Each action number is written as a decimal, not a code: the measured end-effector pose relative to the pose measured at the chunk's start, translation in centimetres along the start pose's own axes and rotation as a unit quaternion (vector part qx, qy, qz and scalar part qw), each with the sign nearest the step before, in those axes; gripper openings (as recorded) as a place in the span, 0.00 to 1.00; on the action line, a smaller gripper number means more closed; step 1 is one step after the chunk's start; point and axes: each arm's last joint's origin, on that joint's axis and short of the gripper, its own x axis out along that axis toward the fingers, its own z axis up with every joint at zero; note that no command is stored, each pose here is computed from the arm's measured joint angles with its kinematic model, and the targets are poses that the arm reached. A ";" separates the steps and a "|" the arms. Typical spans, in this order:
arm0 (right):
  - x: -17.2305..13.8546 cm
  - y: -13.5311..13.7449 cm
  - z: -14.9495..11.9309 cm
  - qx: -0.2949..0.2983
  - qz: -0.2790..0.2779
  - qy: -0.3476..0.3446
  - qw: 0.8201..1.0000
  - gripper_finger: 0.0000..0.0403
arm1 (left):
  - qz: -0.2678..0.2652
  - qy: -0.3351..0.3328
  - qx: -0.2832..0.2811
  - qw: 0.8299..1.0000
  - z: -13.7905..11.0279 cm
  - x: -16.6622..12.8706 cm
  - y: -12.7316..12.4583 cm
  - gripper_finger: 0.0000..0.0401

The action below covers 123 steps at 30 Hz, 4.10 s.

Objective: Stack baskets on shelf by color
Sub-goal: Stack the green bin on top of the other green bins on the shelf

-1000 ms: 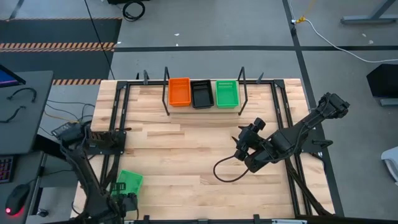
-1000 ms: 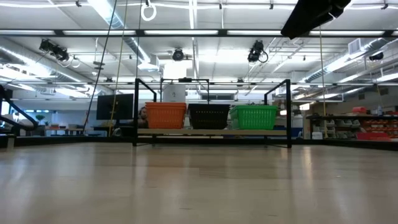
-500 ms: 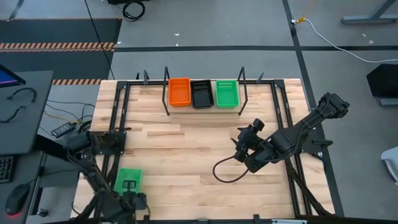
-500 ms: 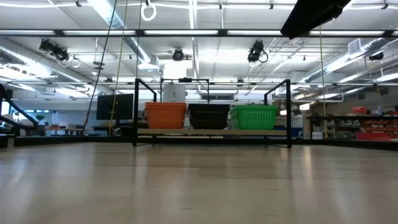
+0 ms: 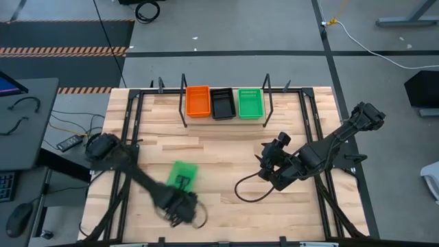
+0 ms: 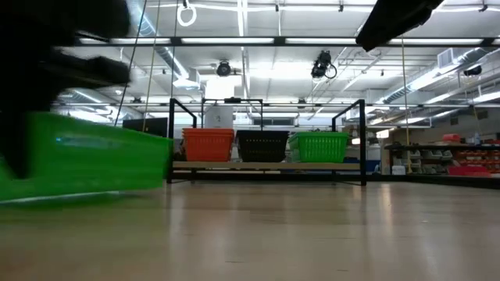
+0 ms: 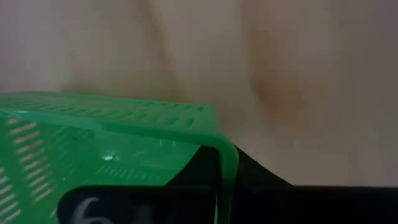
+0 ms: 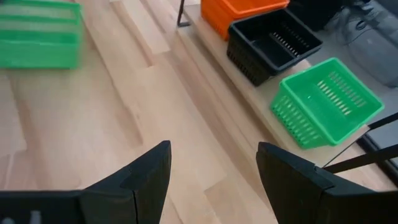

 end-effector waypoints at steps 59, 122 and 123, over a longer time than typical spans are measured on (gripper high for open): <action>16.8 15.9 5.4 -0.157 0.211 0.087 0.961 0.69 | 0.089 -0.264 -0.178 0.944 -8.6 -2.7 5.5 0.57; 13.3 -13.4 12.9 -0.253 0.105 0.314 0.909 0.01 | 0.093 -0.316 -0.196 0.924 -8.1 -3.2 4.6 0.46; 13.7 -13.7 12.7 -0.253 0.105 0.316 0.908 0.01 | 0.093 -0.316 -0.196 0.924 -8.1 -3.2 4.6 0.46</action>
